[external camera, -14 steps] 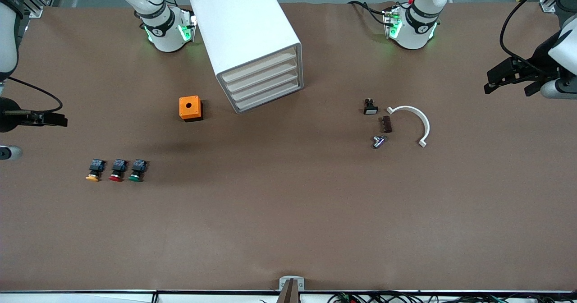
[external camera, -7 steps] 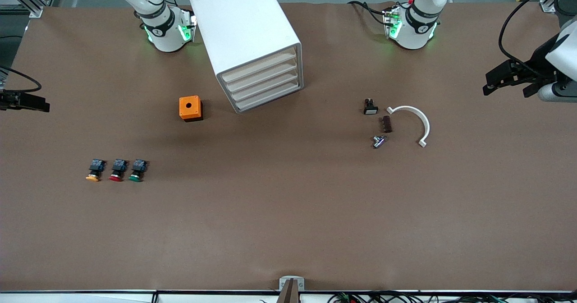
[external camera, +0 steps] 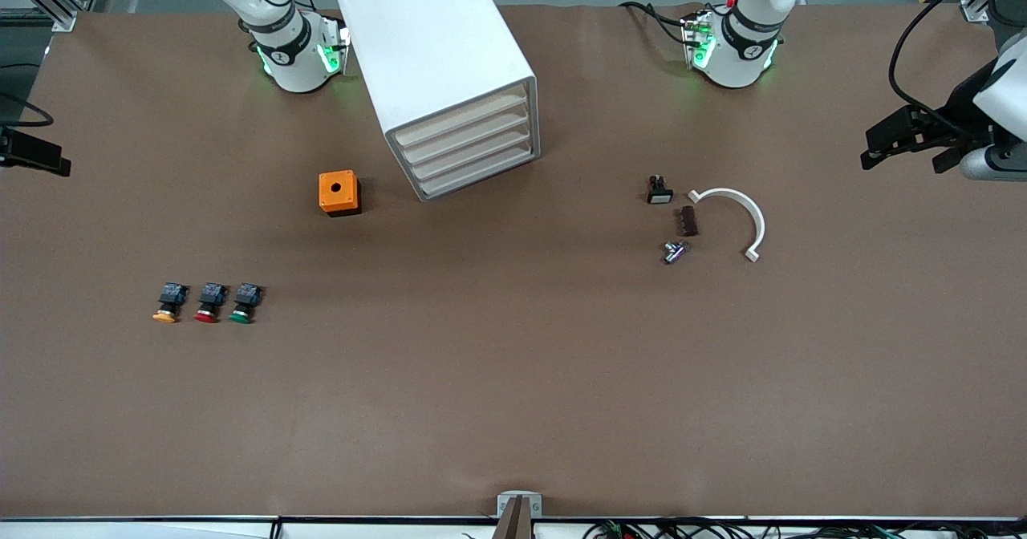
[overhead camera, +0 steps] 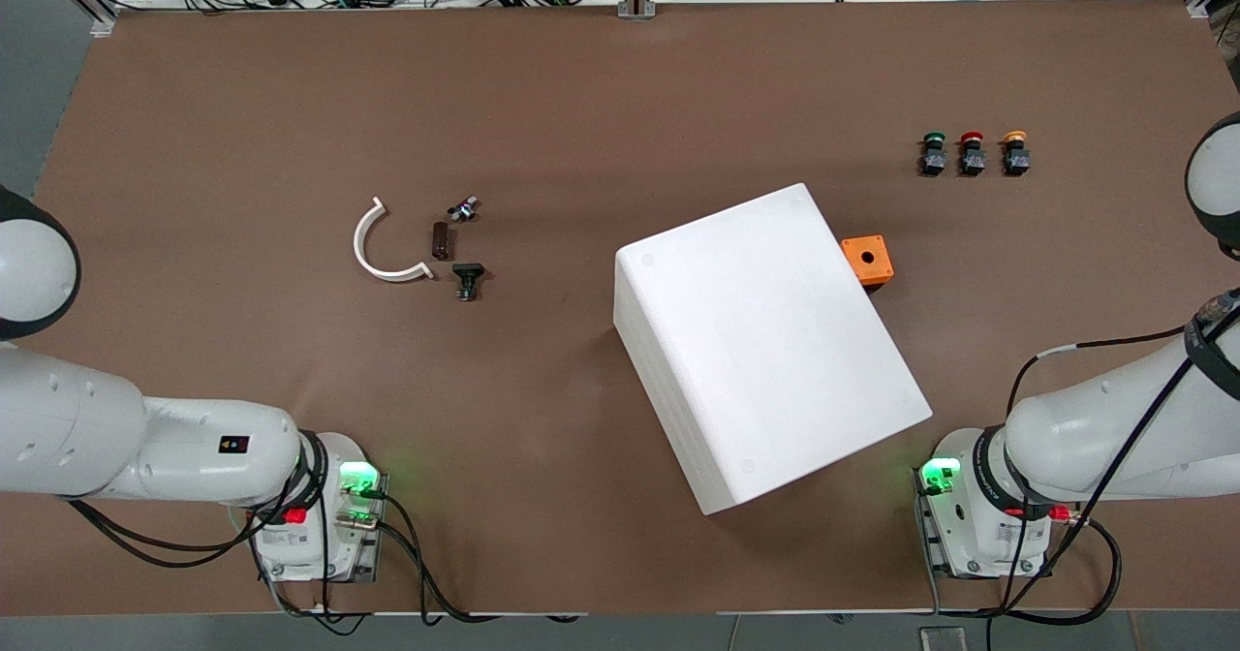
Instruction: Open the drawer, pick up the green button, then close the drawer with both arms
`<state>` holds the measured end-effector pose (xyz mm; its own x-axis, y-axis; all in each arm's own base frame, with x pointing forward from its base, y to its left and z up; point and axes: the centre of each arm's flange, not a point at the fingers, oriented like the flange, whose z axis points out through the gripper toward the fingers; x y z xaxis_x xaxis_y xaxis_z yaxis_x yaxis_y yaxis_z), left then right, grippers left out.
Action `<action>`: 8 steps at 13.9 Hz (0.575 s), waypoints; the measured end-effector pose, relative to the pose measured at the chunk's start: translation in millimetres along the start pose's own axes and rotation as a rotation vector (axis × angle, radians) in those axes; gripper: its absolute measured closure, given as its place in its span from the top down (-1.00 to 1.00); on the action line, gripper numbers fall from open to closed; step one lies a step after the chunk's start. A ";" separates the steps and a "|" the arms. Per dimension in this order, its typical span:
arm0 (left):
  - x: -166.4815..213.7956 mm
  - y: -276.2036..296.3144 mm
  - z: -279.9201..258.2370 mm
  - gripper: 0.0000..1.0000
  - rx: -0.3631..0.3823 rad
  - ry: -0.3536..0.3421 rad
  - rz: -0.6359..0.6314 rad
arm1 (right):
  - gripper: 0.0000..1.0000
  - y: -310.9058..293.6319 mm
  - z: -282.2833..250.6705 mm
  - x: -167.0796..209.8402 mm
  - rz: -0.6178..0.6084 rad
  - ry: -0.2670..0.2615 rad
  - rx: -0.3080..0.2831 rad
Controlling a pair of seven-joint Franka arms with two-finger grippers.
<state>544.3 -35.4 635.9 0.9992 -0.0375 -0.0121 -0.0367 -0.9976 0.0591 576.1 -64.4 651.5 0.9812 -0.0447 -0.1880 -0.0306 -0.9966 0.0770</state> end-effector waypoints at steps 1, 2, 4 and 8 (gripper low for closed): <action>0.1 0.0 -0.4 1.00 0.000 0.001 0.000 | 1.00 3.8 1.9 -3.2 0.005 0.020 0.000; 0.1 0.0 -0.7 1.00 0.000 0.002 0.000 | 1.00 6.2 5.1 -8.2 0.007 0.040 0.000; 0.1 -0.6 -1.2 1.00 0.000 0.003 -0.001 | 1.00 7.0 9.8 -23.5 0.006 0.069 0.001; 3.4 -6.8 5.0 1.00 0.032 -0.011 0.000 | 1.00 6.7 11.5 -45.4 0.005 0.077 0.005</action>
<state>547.9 -29.0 630.5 0.9990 -0.0382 -0.0233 -0.0375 -0.9989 0.0269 529.1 -69.8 649.3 0.9928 -0.0441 -0.1117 -0.0361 -0.9967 0.0730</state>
